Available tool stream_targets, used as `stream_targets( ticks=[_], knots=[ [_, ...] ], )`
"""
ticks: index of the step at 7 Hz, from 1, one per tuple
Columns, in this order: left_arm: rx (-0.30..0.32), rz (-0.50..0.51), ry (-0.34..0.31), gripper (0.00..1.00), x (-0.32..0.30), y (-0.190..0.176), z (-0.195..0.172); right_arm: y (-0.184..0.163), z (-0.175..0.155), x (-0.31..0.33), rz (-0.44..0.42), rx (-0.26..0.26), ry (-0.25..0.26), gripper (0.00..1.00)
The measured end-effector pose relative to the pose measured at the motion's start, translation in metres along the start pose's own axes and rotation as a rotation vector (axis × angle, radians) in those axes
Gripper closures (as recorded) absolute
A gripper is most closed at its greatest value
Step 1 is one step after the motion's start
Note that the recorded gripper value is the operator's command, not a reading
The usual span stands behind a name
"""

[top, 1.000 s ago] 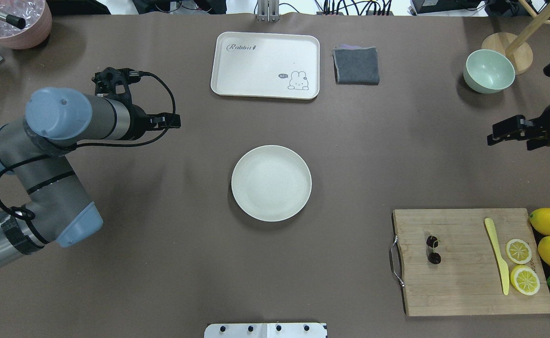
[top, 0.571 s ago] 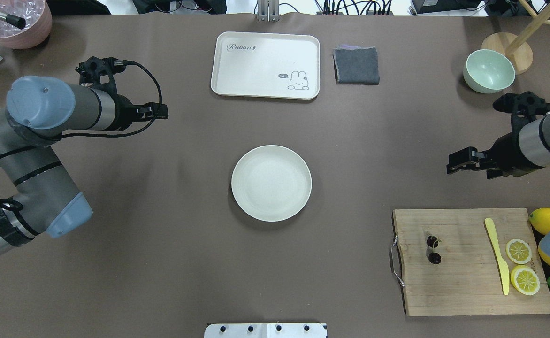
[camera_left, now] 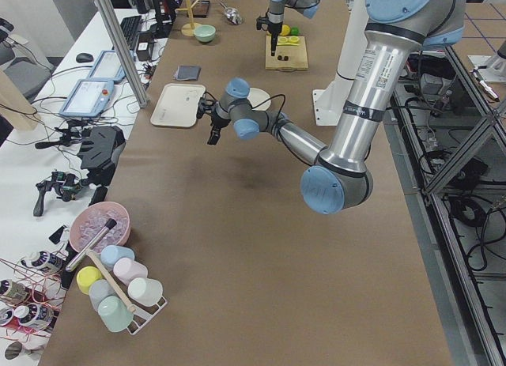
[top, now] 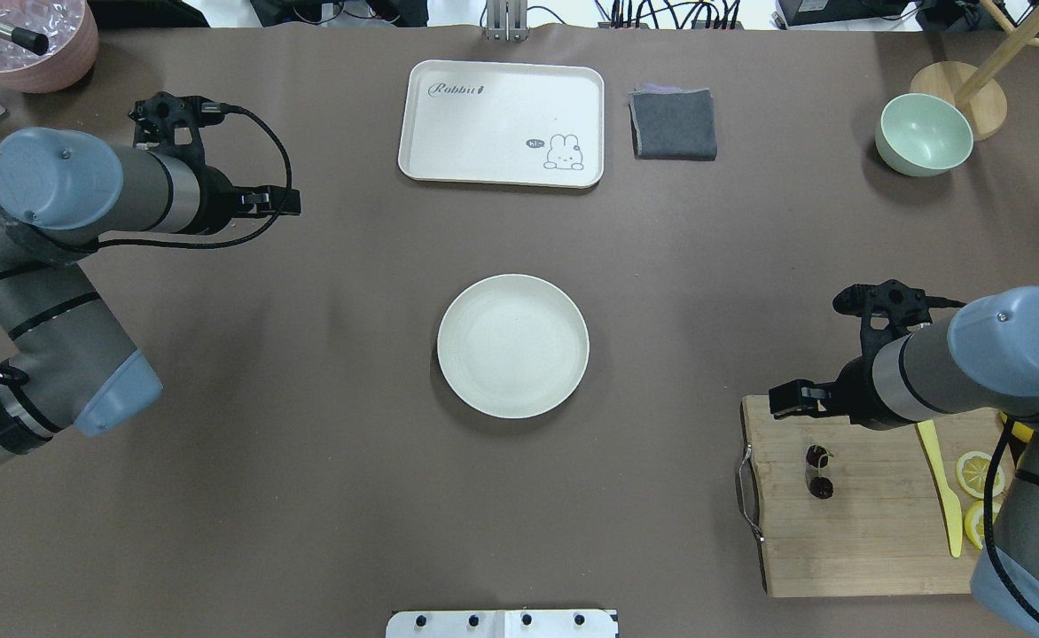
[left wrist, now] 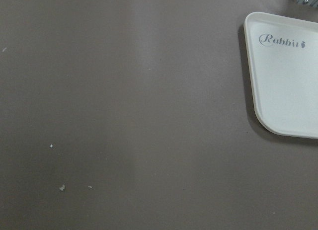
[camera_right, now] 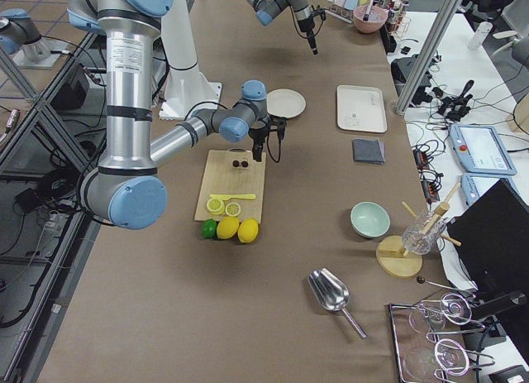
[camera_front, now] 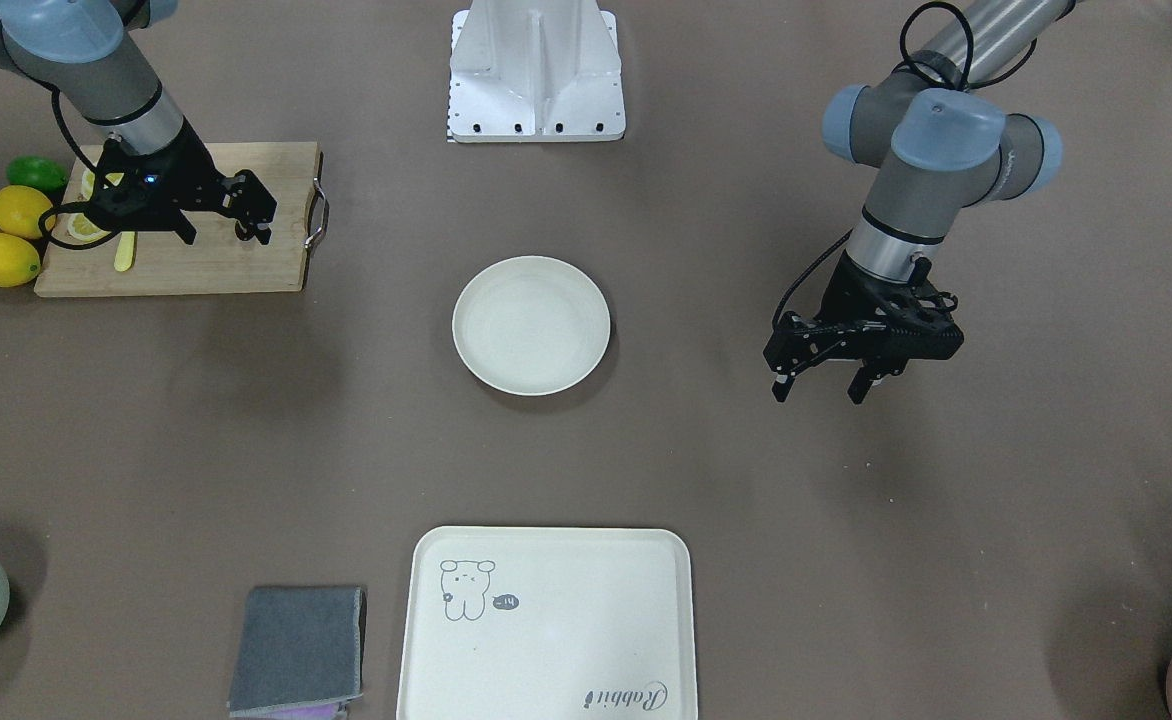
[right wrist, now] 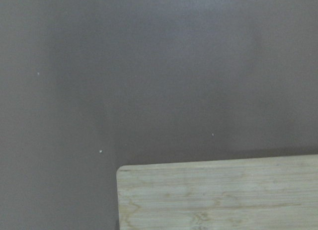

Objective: Place red cherry on plate
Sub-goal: 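Lower the right gripper onto the dark red cherries and grasp them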

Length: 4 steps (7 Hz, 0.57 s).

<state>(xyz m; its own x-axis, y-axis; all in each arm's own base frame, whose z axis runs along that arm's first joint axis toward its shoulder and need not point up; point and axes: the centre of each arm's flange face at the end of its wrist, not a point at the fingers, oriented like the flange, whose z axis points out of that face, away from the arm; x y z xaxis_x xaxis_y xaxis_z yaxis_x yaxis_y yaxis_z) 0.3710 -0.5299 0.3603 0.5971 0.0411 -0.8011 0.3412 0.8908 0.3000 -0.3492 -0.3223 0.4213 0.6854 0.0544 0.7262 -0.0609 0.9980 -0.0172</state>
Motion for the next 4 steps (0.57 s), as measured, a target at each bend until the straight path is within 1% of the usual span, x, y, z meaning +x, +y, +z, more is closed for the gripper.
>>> stream_targets(
  ticks=[1, 2, 4],
  knots=[
    [0.001, 0.01, -0.002, 0.02, -0.001, -0.001, 0.0, 0.01, 0.006, 0.002, -0.01, -0.016, 0.008, 0.05],
    [0.002, 0.013, -0.002, 0.02, -0.001, -0.002, -0.001, 0.016, 0.009, 0.007, -0.019, -0.023, 0.003, 0.17],
    [0.005, 0.015, 0.002, 0.02, 0.0, -0.003, -0.003, 0.028, 0.014, 0.02, -0.029, -0.036, -0.005, 0.61]
  ],
)
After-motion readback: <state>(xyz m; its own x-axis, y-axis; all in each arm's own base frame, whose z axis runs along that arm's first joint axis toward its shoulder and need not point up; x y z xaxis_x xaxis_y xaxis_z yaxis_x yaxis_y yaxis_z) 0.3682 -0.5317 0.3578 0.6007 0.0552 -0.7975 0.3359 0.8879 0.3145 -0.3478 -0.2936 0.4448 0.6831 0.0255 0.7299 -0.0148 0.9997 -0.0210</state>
